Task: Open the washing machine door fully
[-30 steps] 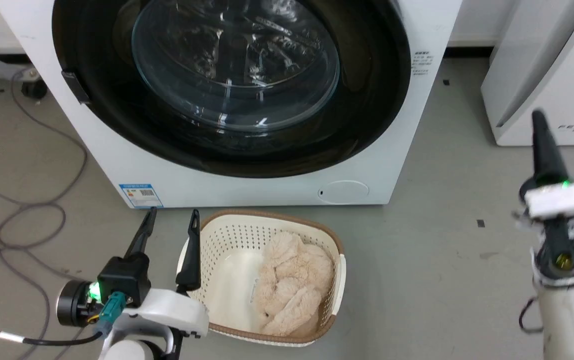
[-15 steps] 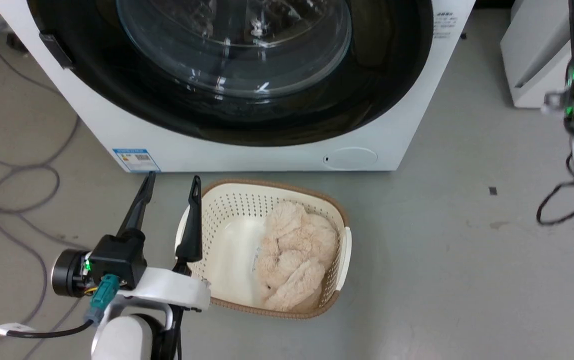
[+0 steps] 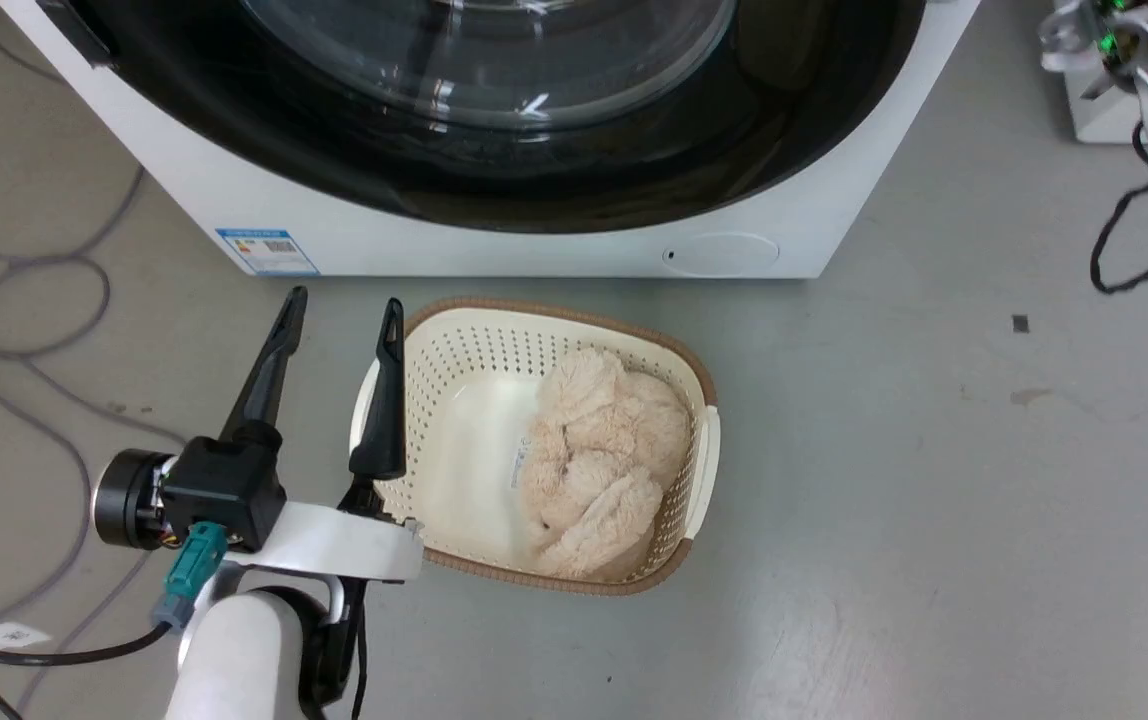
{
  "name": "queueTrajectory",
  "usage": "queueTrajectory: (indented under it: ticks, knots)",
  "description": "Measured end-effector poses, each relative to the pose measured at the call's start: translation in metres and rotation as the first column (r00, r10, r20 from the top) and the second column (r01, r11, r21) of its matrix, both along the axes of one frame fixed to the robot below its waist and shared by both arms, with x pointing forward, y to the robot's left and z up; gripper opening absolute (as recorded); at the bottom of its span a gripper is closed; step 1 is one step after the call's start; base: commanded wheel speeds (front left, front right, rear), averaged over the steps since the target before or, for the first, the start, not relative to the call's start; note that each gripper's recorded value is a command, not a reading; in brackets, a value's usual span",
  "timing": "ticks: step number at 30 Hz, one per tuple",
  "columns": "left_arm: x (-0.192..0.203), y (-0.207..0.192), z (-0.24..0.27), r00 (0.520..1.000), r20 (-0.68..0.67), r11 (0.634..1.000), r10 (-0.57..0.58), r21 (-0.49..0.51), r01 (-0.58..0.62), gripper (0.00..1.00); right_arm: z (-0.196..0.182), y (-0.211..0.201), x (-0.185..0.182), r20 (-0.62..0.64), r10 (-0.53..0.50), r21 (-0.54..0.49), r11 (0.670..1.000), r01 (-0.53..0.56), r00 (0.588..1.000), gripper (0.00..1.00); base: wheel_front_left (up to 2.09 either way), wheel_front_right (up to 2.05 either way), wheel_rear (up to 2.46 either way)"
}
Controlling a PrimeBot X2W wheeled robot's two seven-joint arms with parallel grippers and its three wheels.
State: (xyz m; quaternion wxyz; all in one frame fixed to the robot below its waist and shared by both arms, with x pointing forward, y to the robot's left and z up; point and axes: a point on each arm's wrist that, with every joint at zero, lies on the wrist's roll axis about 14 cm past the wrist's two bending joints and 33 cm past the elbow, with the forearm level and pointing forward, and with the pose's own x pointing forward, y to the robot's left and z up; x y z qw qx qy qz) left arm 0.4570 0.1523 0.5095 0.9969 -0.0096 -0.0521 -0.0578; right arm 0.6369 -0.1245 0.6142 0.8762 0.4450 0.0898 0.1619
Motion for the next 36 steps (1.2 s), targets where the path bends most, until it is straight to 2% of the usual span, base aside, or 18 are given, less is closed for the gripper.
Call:
queueTrajectory:
  ticks: [11,15,28,36]
  knots:
    - [0.014,0.001,-0.011,1.0,0.001,1.0,-0.004,-0.016,0.004,1.0,-0.018,0.04,0.022,-0.12,0.156,-0.111,0.979,-0.169,0.98,0.0,0.0,0.0,0.0]
    - [0.019,-0.002,-0.014,1.0,0.002,1.0,-0.011,-0.019,0.011,1.0,-0.019,0.046,0.029,-0.155,0.192,-0.11,0.972,-0.21,0.969,0.0,0.0,0.0,0.0]
    - [0.025,-0.009,-0.012,0.999,0.03,0.999,-0.03,-0.045,0.031,1.0,-0.028,0.067,0.014,-0.313,0.378,-0.062,0.907,-0.416,0.871,0.0,0.0,0.0,0.0]
    - [0.019,-0.009,0.003,0.998,0.057,0.999,-0.025,-0.043,0.028,1.0,-0.027,0.074,-0.015,-0.349,0.444,-0.077,0.864,-0.497,0.825,0.0,0.0,0.0,0.0]
